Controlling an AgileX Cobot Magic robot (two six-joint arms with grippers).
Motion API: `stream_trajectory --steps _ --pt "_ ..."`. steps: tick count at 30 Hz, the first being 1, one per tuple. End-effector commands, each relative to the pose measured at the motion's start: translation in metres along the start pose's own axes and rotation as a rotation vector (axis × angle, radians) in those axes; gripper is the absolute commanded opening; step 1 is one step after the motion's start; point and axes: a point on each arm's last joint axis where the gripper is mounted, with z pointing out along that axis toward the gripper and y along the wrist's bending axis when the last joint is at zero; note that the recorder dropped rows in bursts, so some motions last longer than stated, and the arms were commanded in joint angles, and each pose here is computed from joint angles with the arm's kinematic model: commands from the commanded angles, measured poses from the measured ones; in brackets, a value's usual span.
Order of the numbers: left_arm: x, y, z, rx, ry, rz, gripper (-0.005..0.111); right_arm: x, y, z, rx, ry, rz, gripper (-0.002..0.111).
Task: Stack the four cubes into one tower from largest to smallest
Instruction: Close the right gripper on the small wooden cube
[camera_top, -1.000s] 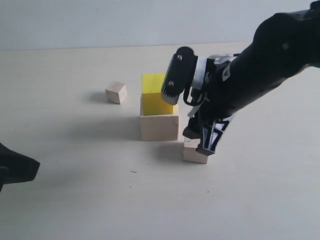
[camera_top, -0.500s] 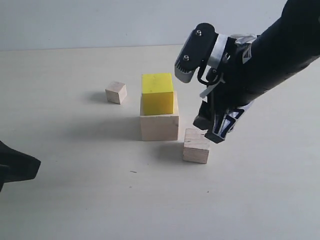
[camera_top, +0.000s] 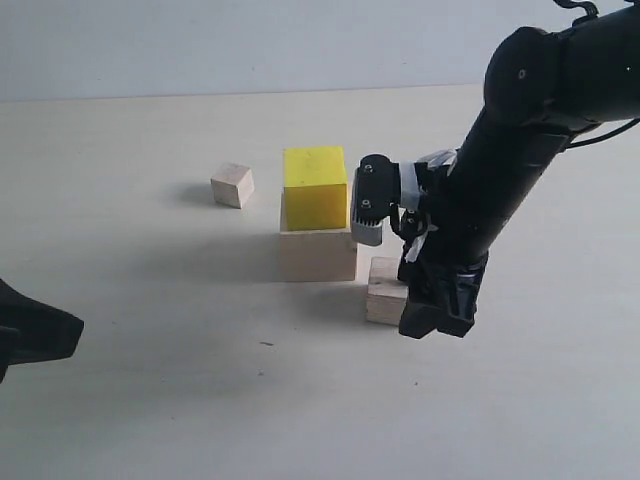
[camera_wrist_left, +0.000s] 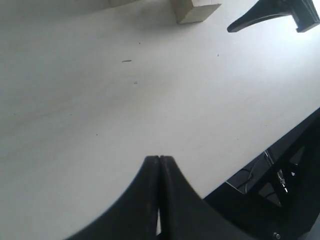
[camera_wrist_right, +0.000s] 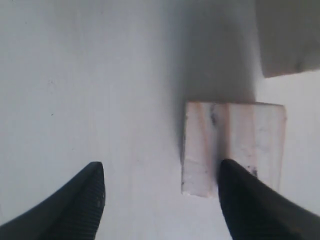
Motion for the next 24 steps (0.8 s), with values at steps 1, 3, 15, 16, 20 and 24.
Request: stream_trajectory --steps 1,3,15,16,20,24 --pt "0.000 0.001 -0.001 -0.008 -0.014 0.007 0.000 -0.005 -0.002 -0.015 0.072 -0.046 -0.017 0.062" --pt "0.000 0.001 -0.001 -0.012 -0.017 0.011 0.000 -0.008 0.000 -0.024 0.091 -0.079 -0.011 0.062" --pt "-0.001 0.002 -0.001 -0.015 -0.025 0.014 0.000 -0.013 -0.005 -0.030 0.174 -0.141 0.011 0.062" --pt "-0.001 0.002 -0.001 -0.015 -0.027 0.014 0.000 -0.013 -0.005 -0.030 0.176 -0.142 0.011 0.062" --pt "-0.001 0.002 -0.001 -0.017 -0.029 0.017 0.000 -0.013 -0.006 -0.028 0.174 -0.145 0.019 0.062" --pt "-0.002 0.002 -0.001 -0.019 -0.033 0.018 0.000 -0.014 -0.006 -0.026 0.150 -0.161 0.091 0.062"
